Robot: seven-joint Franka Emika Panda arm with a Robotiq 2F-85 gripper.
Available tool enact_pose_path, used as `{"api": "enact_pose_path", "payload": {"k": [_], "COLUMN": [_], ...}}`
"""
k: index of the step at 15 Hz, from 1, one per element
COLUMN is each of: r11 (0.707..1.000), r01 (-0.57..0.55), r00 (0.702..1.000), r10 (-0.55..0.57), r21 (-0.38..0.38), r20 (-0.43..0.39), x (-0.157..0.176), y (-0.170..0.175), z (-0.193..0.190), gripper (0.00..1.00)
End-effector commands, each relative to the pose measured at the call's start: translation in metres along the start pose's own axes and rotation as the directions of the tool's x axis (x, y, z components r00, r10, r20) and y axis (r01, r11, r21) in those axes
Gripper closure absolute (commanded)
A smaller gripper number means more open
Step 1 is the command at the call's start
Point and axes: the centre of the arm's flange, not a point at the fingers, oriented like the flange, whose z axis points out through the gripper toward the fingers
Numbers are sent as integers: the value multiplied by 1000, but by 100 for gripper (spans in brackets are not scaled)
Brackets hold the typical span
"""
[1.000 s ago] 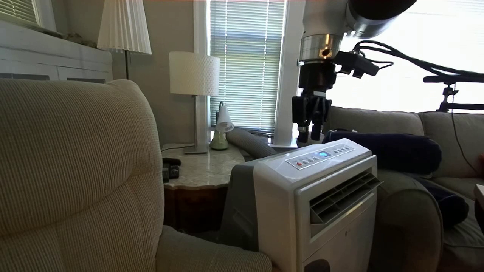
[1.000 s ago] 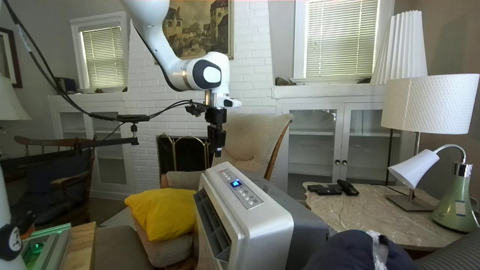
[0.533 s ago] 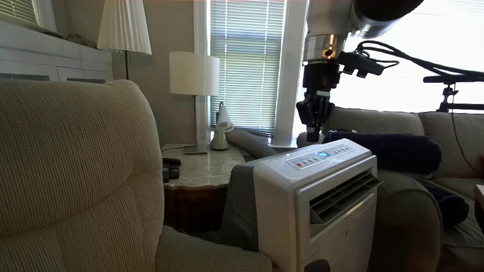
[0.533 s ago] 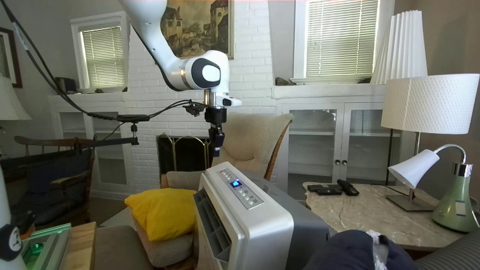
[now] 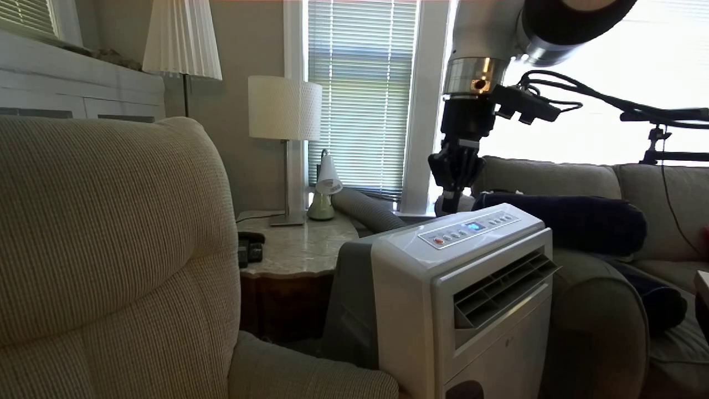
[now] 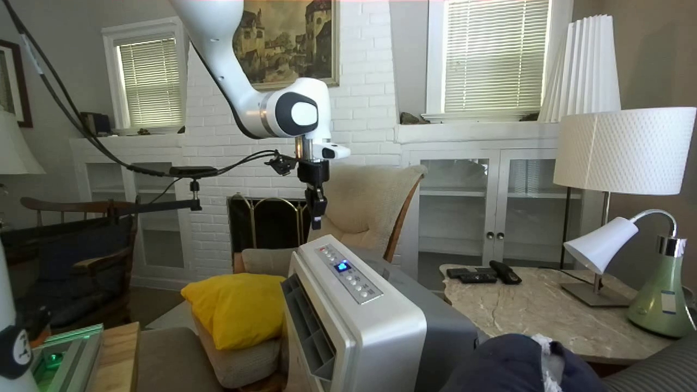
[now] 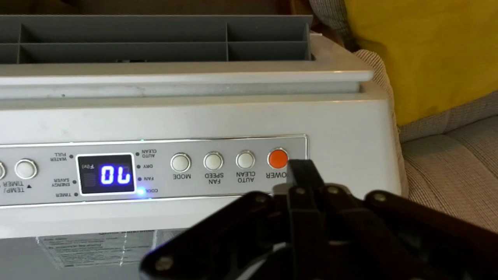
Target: Turn off the air conditioner.
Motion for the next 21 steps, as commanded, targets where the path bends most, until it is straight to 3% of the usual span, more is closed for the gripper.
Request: {"api": "enact_pose_path", "payload": {"k": [1, 21], "r11": [1000, 997], "r01": [-29, -48], "r00": [999, 998], "r10": [29, 45], "r21": [-12, -52], "r20": [-34, -50], "x": [-2, 2], "y": [-4, -9], "z": [13, 64], "gripper": [100, 100]}}
